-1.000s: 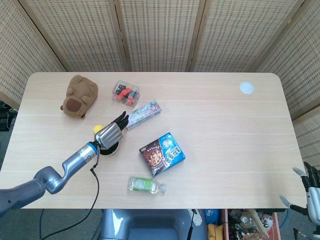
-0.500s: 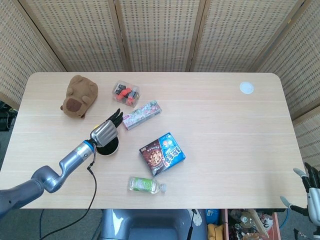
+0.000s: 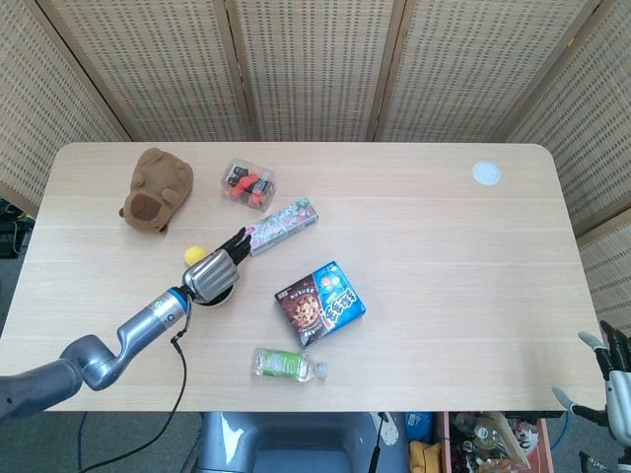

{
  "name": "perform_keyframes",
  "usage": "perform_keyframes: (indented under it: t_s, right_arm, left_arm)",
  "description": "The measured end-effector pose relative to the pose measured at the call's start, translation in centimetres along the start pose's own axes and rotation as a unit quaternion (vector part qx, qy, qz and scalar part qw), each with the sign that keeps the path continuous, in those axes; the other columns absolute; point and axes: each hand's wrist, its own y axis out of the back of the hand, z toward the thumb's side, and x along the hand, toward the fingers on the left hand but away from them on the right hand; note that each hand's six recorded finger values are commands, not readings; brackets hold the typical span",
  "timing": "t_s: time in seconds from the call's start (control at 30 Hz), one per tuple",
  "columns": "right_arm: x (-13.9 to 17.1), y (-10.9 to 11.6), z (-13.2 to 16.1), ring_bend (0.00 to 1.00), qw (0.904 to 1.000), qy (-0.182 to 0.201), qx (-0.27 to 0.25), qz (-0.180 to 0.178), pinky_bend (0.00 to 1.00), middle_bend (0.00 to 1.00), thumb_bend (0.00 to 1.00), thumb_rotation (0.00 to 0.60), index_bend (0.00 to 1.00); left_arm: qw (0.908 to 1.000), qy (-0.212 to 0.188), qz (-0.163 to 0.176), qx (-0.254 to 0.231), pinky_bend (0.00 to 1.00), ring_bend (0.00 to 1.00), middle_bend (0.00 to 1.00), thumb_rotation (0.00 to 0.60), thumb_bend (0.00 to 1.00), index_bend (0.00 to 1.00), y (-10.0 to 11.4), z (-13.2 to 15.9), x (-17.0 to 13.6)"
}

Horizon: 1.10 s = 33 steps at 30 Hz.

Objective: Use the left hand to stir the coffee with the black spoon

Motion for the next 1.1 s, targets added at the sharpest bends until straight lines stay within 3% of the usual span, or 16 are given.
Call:
perform_keyframes:
  t_s: [0.37,0.8,1.0,1.1]
  right_arm:
    - [0.1,-0.1,-0.2,0.0,1.0,-0.005,0.0,0.001,0.07,0.11,0.26,0.475,0.21]
    - [0.1,0.0,0.1,0.0,1.0,-0.002,0.003,0.002,0.07,0.11,0.26,0.474,0.21]
    - [0.1,0.0,0.3,0.0,1.0,0.002,0.002,0.001,0.07,0.11,0.26,0.473,0.21]
    - [0.1,0.1,0.2,0.0,1.0,0.001,0.002,0.0,0.07,0.11,0.26,0.472,0.21]
  left_arm:
    - [0.9997,0.017,-0.013,0.009,0.0,0.0,0.15,0.6,0.4,0.68,-0.5,-0.7,1.4]
    - [0.9989,0.03,-0.036,0.002,0.0,0.0,0.15,0.6,0.4,0.68,-2.7,-1.5,0.1]
    - [0.9987,0.039,-0.033,-0.009,0.0,0.0,0.13,0.6,0.4,0.68,-2.7,-1.9,-0.5]
    - [0.9986,0.04,-0.032,-0.01,0.0,0.0,0.09,0.6,0.4,0.59,-2.6,-1.8,-0.6]
